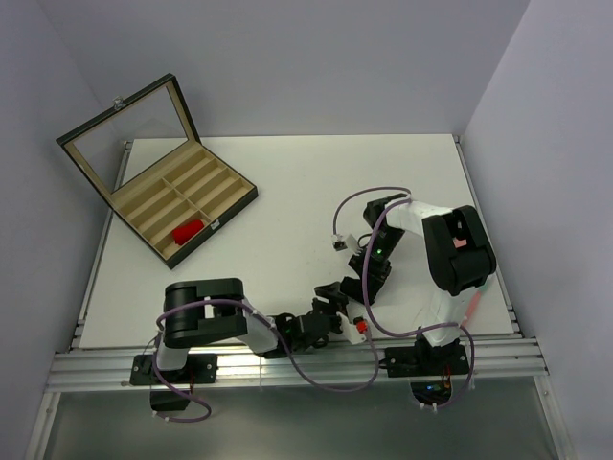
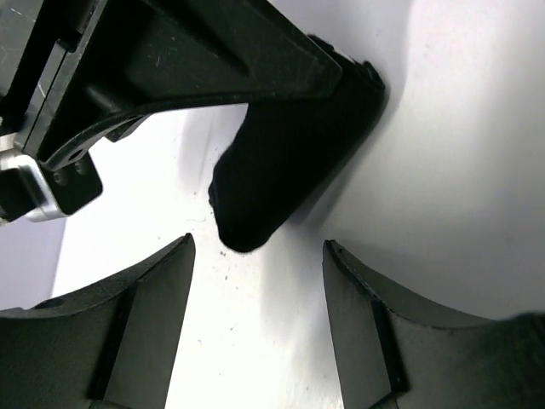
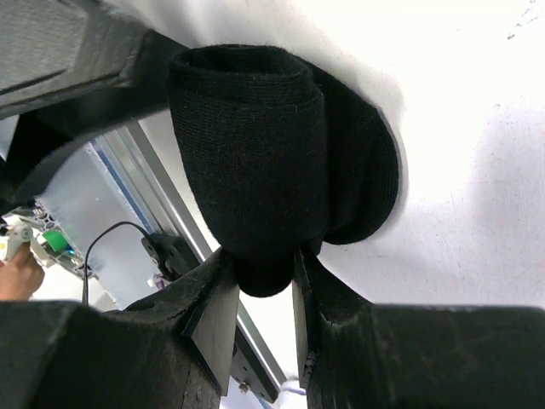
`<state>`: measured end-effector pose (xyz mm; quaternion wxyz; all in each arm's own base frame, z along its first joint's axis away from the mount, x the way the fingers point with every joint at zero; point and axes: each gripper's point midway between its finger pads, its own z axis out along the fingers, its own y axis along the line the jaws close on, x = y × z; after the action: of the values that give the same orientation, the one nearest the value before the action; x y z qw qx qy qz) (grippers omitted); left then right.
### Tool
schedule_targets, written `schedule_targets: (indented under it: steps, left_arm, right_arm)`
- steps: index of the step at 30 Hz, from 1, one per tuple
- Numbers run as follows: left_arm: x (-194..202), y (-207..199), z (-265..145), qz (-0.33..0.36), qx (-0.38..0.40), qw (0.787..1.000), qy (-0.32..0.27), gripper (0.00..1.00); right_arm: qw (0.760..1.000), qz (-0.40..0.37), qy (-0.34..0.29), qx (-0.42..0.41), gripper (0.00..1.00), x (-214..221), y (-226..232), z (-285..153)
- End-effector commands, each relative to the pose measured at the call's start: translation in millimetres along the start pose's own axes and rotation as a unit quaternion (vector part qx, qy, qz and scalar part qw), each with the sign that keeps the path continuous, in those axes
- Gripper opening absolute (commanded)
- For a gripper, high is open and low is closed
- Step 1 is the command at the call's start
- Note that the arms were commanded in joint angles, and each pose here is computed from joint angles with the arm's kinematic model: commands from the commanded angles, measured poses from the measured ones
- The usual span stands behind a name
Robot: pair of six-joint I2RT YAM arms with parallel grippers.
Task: Roll the socks
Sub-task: Roll the sock at the center of the board.
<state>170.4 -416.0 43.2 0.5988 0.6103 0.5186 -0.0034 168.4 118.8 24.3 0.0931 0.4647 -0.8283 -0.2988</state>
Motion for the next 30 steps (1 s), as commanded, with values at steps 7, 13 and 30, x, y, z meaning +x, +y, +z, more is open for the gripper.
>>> schedule_targets:
  steps: [7,13,30]
  left_arm:
    - [-37.1,-1.0,-1.7,0.037,0.020,0.995,-0.094,0.68]
    - [-36.6,-11.4,3.7,0.027,0.060,0.993,-0.095,0.69]
    - [-24.5,1.5,26.5,0.093,0.107,0.986,-0.093,0.73]
  right_arm:
    - [0.997,-0.003,0.058,0.060,0.25,22.8,-36.6,9.8]
    - [0.997,0.000,0.057,0.059,0.25,25.6,-37.9,10.5]
    - [0.996,0.013,0.061,0.057,0.24,34.9,-47.0,15.8]
